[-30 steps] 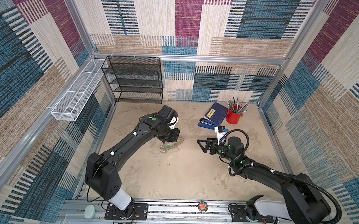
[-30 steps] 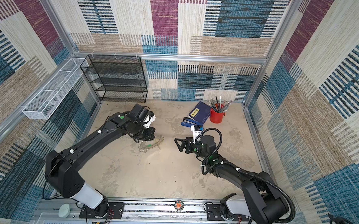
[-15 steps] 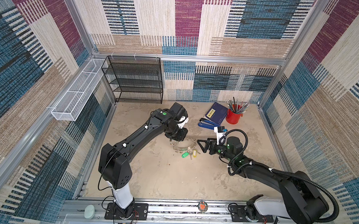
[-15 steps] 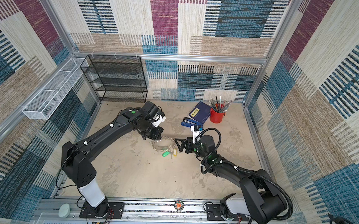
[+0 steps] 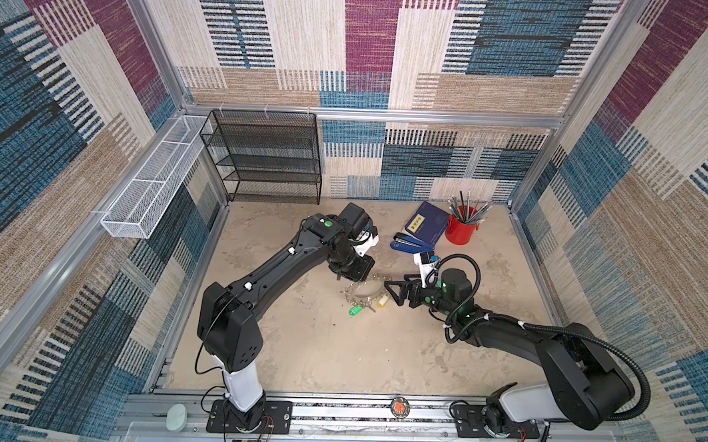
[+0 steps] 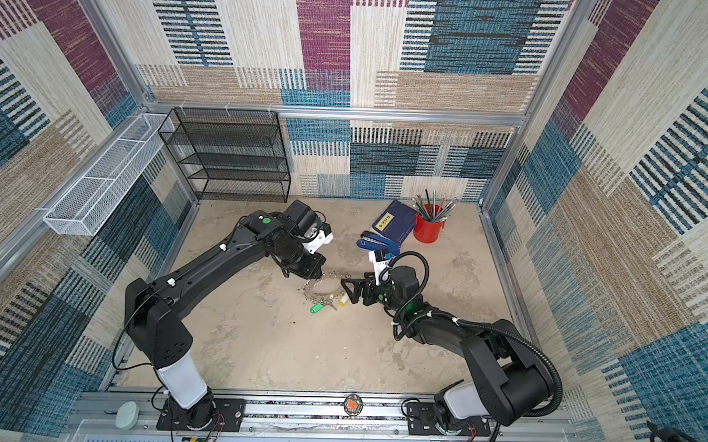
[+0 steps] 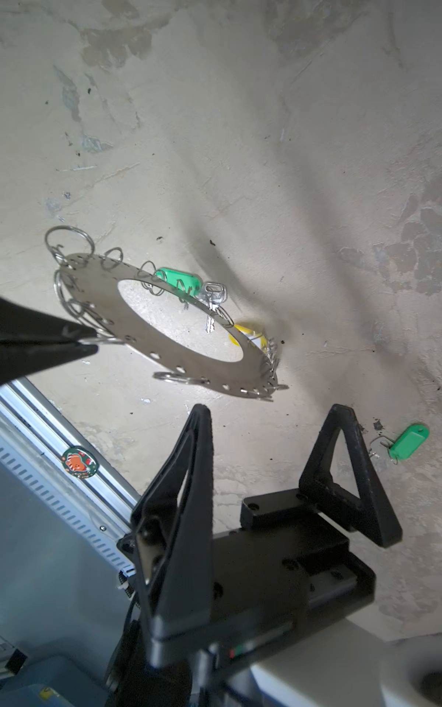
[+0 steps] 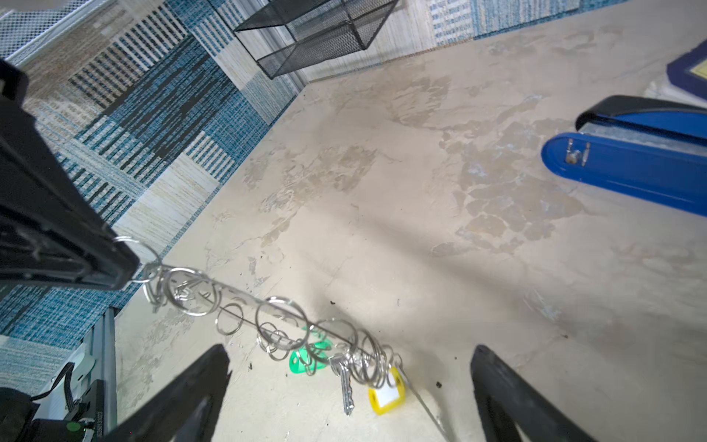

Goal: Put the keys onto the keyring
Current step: 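Hold the plate up with the left gripper while the right gripper approaches its edge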

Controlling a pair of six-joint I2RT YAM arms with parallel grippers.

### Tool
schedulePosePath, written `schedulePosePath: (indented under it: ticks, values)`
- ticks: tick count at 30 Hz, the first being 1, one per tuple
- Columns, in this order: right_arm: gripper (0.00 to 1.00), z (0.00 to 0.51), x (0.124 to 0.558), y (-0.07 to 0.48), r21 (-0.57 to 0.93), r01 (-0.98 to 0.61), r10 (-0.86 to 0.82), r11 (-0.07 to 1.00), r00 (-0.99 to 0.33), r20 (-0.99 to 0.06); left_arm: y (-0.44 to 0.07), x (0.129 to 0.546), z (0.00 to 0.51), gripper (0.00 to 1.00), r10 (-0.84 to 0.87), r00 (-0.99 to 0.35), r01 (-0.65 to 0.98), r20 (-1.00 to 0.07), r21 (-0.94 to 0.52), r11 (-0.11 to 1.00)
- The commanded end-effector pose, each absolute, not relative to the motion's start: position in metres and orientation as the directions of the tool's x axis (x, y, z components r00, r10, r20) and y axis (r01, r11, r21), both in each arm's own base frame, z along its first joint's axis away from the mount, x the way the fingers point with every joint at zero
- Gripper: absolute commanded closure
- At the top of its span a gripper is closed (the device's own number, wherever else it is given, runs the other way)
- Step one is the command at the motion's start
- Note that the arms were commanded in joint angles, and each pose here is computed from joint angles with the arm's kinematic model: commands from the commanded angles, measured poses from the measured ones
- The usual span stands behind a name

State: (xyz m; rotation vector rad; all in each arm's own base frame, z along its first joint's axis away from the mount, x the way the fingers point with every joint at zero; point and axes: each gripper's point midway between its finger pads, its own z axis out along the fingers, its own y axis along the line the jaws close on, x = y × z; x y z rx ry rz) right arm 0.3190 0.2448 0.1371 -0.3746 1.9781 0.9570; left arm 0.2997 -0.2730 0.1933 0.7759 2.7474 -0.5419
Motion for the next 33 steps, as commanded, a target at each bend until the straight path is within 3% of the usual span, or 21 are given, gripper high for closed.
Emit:
schedulePosePath:
  ticks: [1, 7, 12, 16, 28, 33]
  values:
    - [0.00, 0.155, 0.316, 0.251, 0.409, -0.659, 0.073, 0.631, -0.475, -0.877, -0.265, 0.296, 0.202, 1.00, 0.507, -0.797, 0.589, -0.327, -0.240, 0.771]
    - [0.00, 0.175, 0.303, 0.247, 0.313, -0.731, 0.084, 0.606, -0.333, -0.939, -0.264, 0.291, 0.213, 1.00, 0.522, -0.780, 0.612, -0.346, -0.241, 0.754]
    - [0.00, 0.190, 0.278, 0.259, 0.273, -0.838, 0.103, 0.472, -0.255, -0.961, -0.264, 0.284, 0.223, 1.00, 0.532, -0.762, 0.631, -0.368, -0.238, 0.739]
    - [0.00, 0.199, 0.266, 0.267, 0.222, -0.872, 0.099, 0.436, -0.199, -0.975, -0.268, 0.278, 0.225, 1.00, 0.541, -0.752, 0.645, -0.375, -0.250, 0.723]
    - [0.02, 0.191, 0.273, 0.271, 0.202, -0.855, 0.064, 0.478, -0.195, -0.979, -0.278, 0.260, 0.234, 1.00, 0.569, -0.719, 0.685, -0.398, -0.272, 0.676]
    - [0.11, 0.190, 0.268, 0.280, 0.208, -0.875, 0.042, 0.437, -0.211, -0.977, -0.282, 0.257, 0.238, 1.00, 0.573, -0.709, 0.696, -0.411, -0.275, 0.663]
